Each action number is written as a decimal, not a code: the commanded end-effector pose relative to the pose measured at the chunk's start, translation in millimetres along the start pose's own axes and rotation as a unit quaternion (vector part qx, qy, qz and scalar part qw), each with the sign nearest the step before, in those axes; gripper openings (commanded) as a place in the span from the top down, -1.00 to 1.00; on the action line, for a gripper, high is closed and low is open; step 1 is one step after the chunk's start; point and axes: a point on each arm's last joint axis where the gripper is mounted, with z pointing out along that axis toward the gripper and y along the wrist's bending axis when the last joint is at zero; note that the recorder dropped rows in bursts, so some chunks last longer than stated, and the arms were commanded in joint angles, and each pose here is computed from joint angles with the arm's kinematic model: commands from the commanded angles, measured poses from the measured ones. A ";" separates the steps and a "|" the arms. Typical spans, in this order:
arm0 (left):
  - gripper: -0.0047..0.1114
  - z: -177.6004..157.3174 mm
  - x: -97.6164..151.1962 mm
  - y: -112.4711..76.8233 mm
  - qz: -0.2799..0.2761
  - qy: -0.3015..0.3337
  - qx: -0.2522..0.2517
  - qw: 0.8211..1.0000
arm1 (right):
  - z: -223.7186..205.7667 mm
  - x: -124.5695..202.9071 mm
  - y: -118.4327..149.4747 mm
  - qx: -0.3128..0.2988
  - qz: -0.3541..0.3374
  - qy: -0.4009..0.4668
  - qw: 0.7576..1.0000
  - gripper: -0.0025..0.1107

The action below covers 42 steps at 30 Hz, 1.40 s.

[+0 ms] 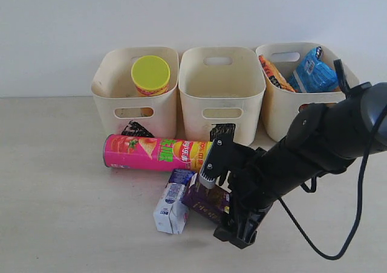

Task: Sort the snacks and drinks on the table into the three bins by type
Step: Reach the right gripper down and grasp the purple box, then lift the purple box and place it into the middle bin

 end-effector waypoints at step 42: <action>0.85 -0.6 -2.1 -0.3 -0.005 -0.007 0.002 1.000 | -108.1 -60.3 -25.8 0.193 0.028 -0.170 0.966 0.96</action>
